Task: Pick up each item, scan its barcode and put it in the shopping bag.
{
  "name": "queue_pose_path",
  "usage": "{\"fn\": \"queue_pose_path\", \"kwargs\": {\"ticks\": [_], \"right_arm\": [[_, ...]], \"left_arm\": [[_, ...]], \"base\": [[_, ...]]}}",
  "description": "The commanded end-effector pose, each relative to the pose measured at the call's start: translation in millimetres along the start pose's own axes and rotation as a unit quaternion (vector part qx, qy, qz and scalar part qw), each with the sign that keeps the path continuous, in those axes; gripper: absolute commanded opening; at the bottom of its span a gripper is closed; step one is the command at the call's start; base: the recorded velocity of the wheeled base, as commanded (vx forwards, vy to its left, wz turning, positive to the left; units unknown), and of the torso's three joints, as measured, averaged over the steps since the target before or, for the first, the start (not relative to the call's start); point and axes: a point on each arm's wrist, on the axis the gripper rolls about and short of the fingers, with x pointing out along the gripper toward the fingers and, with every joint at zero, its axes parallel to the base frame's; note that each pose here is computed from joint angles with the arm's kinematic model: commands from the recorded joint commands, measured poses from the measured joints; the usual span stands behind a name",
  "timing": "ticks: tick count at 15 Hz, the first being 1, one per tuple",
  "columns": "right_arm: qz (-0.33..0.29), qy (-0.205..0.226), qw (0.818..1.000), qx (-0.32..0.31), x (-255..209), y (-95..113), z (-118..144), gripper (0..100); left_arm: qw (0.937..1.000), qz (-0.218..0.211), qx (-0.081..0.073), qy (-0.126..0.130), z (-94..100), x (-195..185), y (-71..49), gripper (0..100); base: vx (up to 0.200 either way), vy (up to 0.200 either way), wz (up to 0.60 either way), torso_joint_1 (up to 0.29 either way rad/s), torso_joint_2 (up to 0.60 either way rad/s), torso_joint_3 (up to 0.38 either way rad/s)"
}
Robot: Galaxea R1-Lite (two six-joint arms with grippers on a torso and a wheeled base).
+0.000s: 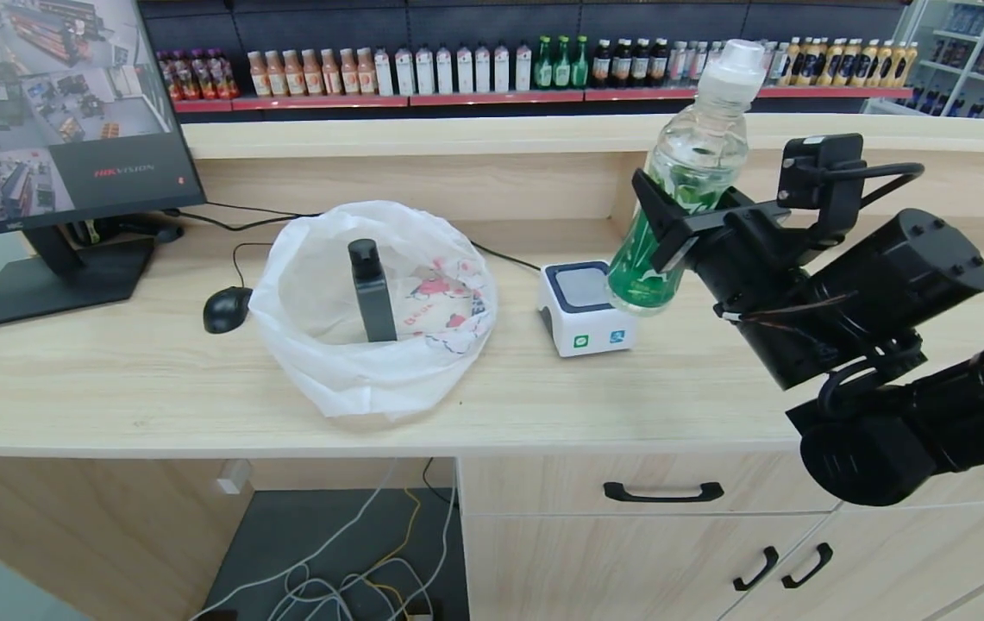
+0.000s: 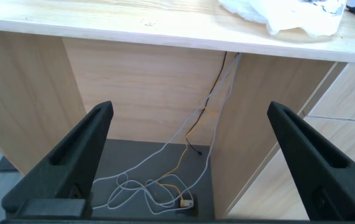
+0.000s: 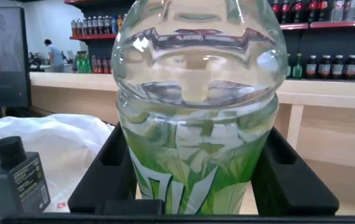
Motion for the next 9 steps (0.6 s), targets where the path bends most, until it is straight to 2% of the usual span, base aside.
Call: {"fn": "queue_pose_path", "kwargs": {"ticks": [1,3,6,9], "right_arm": [[0.001,-0.002,1.0,0.001,0.1,0.7,1.0,0],[0.006,-0.006,1.0,0.007,2.1,5.1,1.6,0],[0.003,-0.011,1.0,0.014,5.1,4.6,2.1,0],[-0.006,-0.022,1.0,0.013,5.3,-1.1,11.0,0]], "left_arm": [[1.0,0.0,0.0,0.0,0.0,0.0,0.0,100],[1.0,0.0,-0.002,0.0,0.0,0.0,0.0,100],[1.0,0.0,-0.002,0.0,0.0,0.0,0.0,100],[1.0,0.0,-0.002,0.0,0.0,0.0,0.0,100]], "base": [[-0.2,0.0,0.0,-0.007,0.01,0.002],[-0.2,0.0,0.0,0.005,0.01,0.002],[0.0,0.0,0.0,0.0,0.0,0.0],[0.0,0.2,0.0,-0.001,-0.01,0.002]]}}
